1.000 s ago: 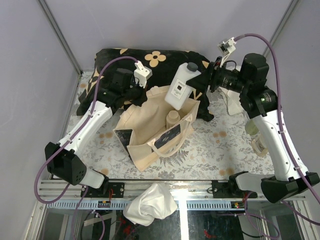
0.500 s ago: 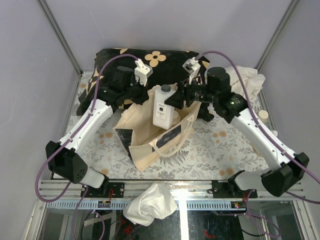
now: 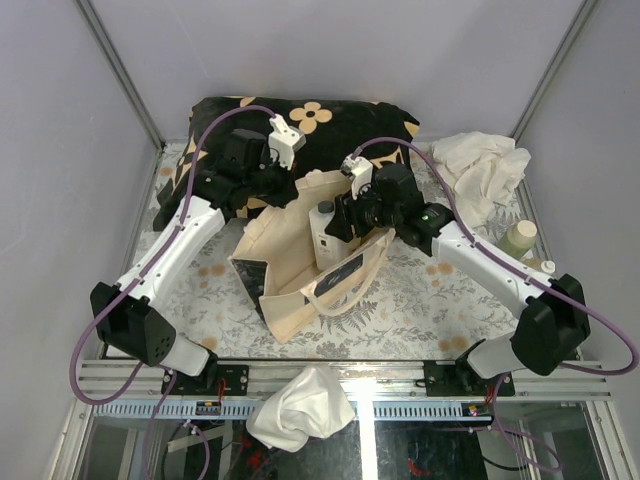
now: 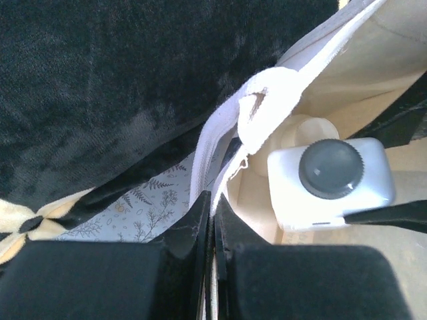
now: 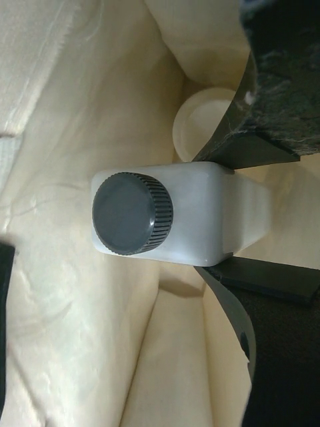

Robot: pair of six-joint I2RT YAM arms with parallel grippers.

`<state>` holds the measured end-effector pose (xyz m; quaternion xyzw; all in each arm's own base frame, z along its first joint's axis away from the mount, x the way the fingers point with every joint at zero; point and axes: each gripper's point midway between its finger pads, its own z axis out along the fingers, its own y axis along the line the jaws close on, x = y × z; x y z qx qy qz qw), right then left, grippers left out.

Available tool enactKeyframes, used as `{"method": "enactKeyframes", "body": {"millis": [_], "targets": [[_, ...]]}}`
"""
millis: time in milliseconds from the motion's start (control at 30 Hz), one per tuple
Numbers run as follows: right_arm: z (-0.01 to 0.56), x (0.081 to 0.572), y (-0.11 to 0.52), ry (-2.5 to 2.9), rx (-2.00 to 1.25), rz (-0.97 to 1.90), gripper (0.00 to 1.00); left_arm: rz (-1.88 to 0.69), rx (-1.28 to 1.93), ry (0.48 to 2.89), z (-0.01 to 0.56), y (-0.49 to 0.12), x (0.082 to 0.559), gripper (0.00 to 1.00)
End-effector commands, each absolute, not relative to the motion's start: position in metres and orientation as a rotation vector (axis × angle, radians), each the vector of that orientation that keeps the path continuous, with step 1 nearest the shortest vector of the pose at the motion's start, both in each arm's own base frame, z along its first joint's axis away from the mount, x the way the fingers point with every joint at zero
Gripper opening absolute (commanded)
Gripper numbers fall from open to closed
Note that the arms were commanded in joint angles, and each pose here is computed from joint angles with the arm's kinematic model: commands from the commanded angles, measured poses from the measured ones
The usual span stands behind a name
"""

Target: Place the personal care products into the canvas bag

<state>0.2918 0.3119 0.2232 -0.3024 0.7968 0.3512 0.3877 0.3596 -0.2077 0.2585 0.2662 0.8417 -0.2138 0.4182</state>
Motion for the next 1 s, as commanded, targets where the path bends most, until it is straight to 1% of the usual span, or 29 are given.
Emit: {"method": "enactKeyframes", "body": {"millis": [0,400,467,633,733,833,900,967], "targets": [[0.279,0.325,0.327,1.727,-0.763,0.829,0.0,-0.537,0.656,2.053,0.285,-0.21,0.369,0.0],[0.214,0.344,0.34,1.86,-0.867,0.632,0.0,-0.535,0.653,2.056,0.286,-0.208,0.365,0.0],[0.207,0.345,0.335,1.898,-0.876,0.587,0.09,-0.529,0.653,2.057,0.285,-0.207,0.365,0.0],[0.204,0.347,0.321,1.909,-0.853,0.514,0.45,-0.523,0.654,2.064,0.282,-0.206,0.364,0.0],[0.205,0.347,0.32,1.916,-0.849,0.508,0.64,-0.52,0.657,2.069,0.279,-0.206,0.364,0.0],[0.219,0.345,0.318,1.909,-0.844,0.504,0.84,-0.519,0.66,2.069,0.279,-0.206,0.365,0.0],[0.236,0.344,0.315,1.915,-0.832,0.491,0.92,-0.517,0.661,2.067,0.28,-0.206,0.365,0.0],[0.258,0.34,0.311,1.914,-0.83,0.493,0.97,-0.518,0.658,2.064,0.28,-0.206,0.366,0.0]]}}
